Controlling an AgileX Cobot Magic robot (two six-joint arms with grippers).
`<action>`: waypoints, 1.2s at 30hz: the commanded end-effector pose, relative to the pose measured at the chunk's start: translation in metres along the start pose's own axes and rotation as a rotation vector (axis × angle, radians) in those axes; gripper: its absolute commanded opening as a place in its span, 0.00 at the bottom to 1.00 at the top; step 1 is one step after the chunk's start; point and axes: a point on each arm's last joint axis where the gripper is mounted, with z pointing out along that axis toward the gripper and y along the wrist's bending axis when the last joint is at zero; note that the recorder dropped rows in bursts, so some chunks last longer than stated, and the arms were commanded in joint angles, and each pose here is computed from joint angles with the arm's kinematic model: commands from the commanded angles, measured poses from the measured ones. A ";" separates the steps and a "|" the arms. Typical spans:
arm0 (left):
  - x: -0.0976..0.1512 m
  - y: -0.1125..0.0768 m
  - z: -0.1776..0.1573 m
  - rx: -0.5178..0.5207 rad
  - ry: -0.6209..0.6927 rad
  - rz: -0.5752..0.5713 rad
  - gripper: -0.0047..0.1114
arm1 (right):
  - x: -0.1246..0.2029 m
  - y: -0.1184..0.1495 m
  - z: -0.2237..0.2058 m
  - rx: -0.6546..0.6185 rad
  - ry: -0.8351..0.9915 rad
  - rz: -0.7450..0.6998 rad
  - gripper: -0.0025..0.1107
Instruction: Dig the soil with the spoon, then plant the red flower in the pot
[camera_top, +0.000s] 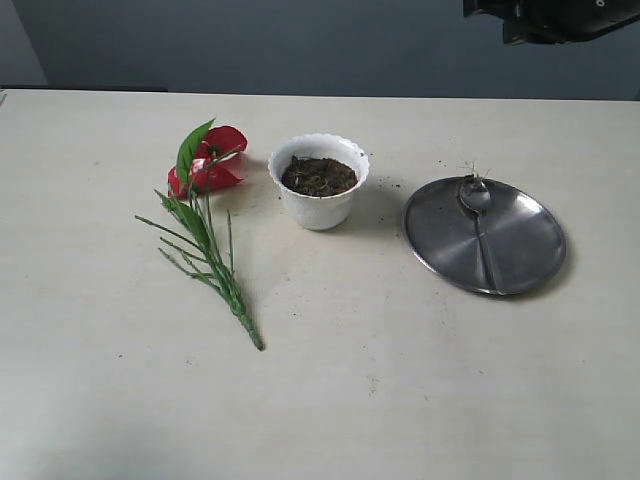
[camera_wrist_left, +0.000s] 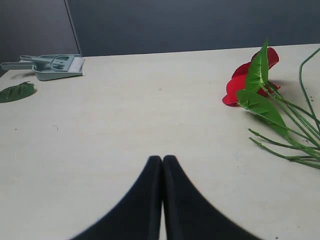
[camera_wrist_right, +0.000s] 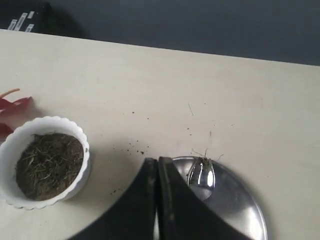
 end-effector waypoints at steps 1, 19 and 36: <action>0.001 0.000 0.000 -0.002 -0.007 0.006 0.04 | -0.002 -0.001 -0.004 0.001 -0.025 -0.008 0.02; 0.001 0.000 0.000 -0.002 -0.007 0.006 0.04 | -0.018 -0.007 -0.014 0.094 -0.191 -0.195 0.02; 0.001 0.000 0.000 -0.002 -0.007 0.006 0.04 | -0.029 -0.027 -0.101 0.215 -0.385 -0.247 0.02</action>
